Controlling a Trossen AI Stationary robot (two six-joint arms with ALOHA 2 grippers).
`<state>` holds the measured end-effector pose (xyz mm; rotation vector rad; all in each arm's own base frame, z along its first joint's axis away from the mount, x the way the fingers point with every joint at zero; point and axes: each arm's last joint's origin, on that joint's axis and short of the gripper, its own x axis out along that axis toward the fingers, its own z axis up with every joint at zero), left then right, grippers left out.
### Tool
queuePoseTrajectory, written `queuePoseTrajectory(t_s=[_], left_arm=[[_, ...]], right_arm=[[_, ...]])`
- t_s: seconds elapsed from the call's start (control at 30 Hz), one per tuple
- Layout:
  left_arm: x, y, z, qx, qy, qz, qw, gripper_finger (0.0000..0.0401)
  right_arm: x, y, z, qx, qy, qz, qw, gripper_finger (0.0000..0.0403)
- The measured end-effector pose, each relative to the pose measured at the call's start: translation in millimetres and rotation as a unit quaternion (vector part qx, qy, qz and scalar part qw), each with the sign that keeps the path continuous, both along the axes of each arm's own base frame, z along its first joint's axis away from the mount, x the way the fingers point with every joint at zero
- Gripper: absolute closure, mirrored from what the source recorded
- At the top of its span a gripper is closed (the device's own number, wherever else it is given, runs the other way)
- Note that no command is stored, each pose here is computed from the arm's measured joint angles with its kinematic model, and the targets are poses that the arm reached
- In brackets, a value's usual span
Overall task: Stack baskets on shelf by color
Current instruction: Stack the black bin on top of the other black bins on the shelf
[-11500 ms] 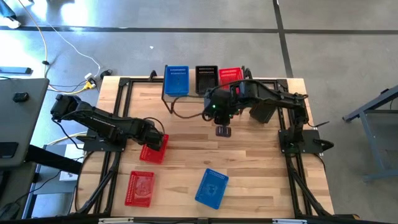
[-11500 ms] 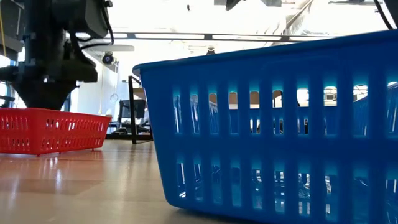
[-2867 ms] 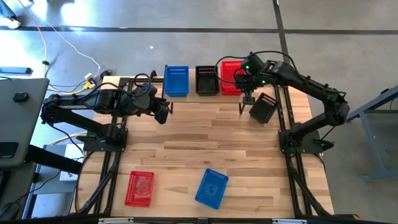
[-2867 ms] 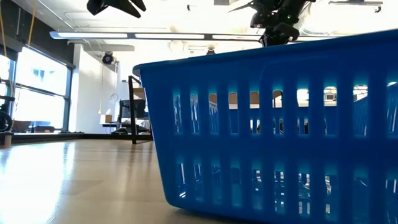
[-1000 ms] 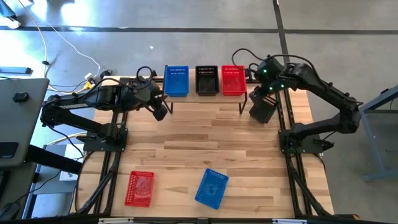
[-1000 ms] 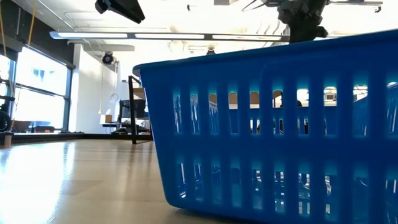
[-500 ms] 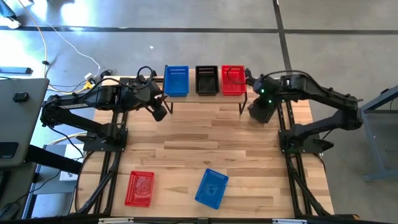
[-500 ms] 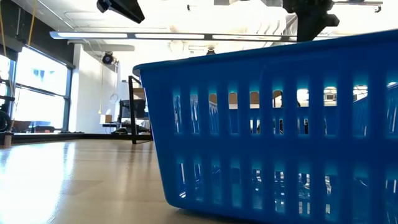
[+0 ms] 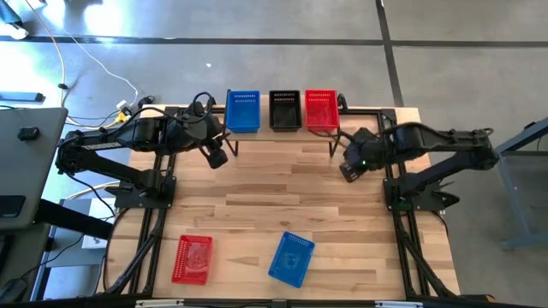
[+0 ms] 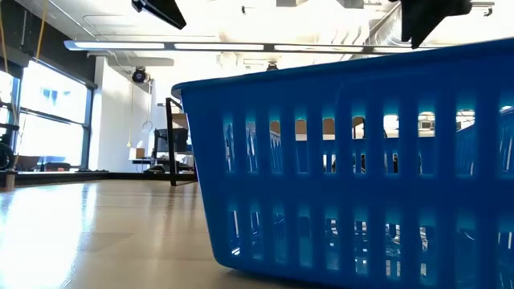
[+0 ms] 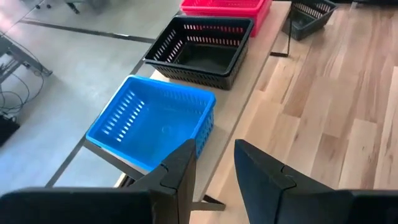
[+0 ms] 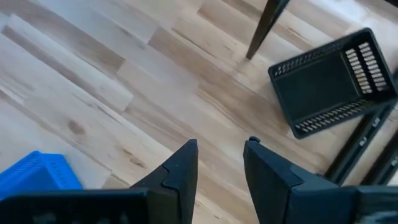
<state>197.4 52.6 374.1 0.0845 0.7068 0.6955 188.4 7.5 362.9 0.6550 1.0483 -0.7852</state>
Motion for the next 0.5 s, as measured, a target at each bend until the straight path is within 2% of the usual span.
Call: queuePoseTrajectory(t_s=[0.27,0.5], left_arm=[[0.6,-1.5,-1.0,-0.014,0.006,-0.031,0.999,0.0302],[0.6,-1.6,-1.0,-0.015,0.006,-0.033,0.999,0.0302]], right_arm=[[14.0,24.0,-13.9,-0.018,0.042,0.021,0.999,0.0288],[21.3,31.0,-23.7,-0.039,0.084,0.034,0.995,0.0288]])
